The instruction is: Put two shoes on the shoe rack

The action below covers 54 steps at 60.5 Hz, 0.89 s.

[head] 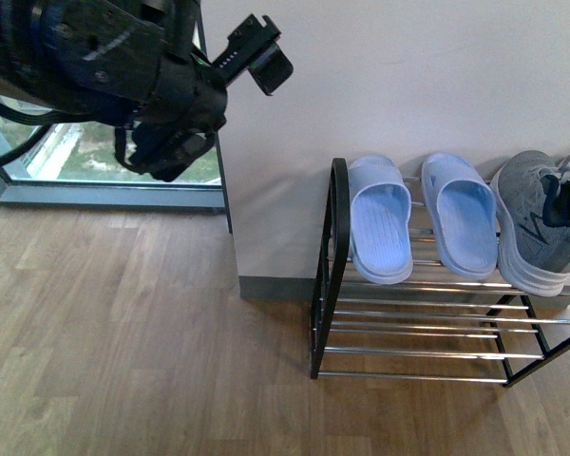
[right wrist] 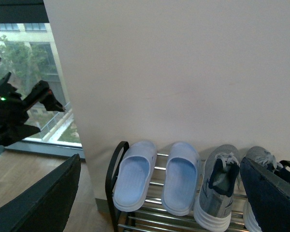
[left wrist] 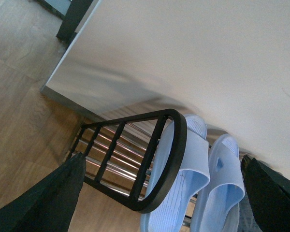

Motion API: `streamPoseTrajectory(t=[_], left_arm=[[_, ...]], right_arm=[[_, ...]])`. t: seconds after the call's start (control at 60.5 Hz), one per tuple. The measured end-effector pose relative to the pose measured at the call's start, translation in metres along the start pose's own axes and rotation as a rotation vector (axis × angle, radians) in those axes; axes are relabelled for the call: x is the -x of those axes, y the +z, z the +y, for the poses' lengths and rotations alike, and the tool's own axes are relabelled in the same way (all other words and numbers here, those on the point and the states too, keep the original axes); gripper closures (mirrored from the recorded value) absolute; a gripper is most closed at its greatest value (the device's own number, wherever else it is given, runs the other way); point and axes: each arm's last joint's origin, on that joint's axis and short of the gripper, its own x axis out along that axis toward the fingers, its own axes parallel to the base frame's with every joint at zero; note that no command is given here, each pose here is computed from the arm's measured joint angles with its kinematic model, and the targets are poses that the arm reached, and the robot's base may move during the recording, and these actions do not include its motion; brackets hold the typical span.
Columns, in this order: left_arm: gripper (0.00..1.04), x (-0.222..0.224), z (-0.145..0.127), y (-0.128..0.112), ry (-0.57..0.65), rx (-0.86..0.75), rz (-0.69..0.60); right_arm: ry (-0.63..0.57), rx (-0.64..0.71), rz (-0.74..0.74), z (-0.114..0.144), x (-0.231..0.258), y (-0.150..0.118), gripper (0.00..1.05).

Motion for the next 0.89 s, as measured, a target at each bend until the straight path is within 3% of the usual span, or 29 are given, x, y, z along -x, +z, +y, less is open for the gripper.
streamPoseTrajectory(t=[0.231,0.479,0.694,0.892], left_arm=[[0.09,0.089,0.004,0.029,0.03,-0.112,-0.186],[0.09,0.211,0.029,0.049,0.115,-0.239,-0.387],[0.09,0.286,0.054,0.037,0.217,-0.381,-0.522],[0.09,0.308,0.066,0.028,0.227,-0.412,-0.561]], right_arm=[[0.0,0.0,0.0,0.0,0.0,0.0,0.09],[0.0,0.0,0.0,0.0,0.0,0.0,0.09],[0.0,0.0,0.0,0.0,0.0,0.0,0.09],[0.0,0.0,0.0,0.0,0.0,0.0,0.09]])
